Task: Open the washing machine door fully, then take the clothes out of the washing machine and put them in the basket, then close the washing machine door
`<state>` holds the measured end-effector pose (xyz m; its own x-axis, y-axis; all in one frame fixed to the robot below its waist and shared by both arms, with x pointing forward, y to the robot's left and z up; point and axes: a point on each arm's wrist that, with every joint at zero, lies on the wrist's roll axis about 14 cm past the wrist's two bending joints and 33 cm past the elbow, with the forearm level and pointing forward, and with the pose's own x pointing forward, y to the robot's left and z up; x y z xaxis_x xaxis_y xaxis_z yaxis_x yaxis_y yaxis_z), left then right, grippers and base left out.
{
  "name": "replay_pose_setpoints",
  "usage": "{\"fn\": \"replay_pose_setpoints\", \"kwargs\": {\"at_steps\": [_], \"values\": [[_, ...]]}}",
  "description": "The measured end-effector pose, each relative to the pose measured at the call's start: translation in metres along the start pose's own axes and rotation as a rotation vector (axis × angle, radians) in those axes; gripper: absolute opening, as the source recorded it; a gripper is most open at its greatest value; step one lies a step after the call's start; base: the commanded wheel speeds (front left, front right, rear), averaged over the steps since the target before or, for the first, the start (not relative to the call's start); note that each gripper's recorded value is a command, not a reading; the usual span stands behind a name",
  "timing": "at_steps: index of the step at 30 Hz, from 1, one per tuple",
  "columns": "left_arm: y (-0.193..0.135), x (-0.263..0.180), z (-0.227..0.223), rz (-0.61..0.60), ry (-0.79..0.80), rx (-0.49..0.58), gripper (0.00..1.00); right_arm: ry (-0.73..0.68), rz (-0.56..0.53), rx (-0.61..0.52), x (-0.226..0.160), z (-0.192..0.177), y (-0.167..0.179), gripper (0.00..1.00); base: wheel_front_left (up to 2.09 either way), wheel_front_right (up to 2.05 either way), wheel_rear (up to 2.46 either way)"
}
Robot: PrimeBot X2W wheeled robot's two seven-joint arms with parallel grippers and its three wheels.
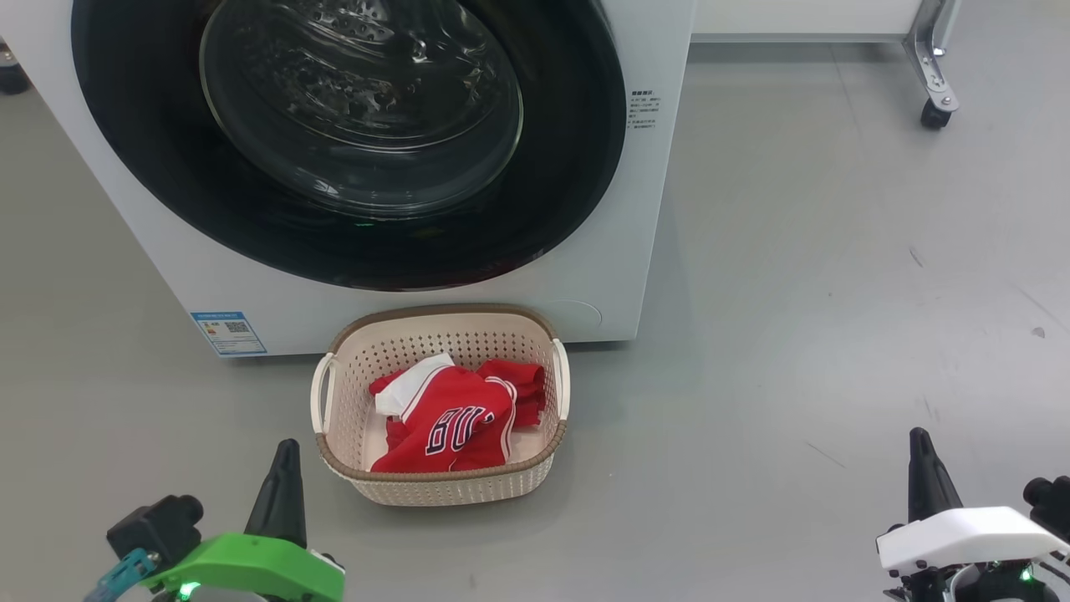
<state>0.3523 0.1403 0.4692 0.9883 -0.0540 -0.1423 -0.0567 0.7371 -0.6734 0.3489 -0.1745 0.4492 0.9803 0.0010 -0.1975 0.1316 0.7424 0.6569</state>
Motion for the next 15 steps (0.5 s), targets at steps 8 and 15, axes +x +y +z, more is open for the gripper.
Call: {"fn": "replay_pose_setpoints", "kwargs": {"at_steps": [8, 15], "values": [[0.007, 0.001, 0.001, 0.017, 0.010, -0.096, 0.00, 0.004, -0.009, 0.100, 0.002, 0.003, -0.003, 0.00, 0.00, 0.00, 0.00], [0.012, 0.002, 0.003, 0.025, 0.016, -0.189, 0.00, -0.002, -0.010, 0.191, 0.004, 0.007, -0.004, 0.00, 0.00, 0.00, 0.00]]}}
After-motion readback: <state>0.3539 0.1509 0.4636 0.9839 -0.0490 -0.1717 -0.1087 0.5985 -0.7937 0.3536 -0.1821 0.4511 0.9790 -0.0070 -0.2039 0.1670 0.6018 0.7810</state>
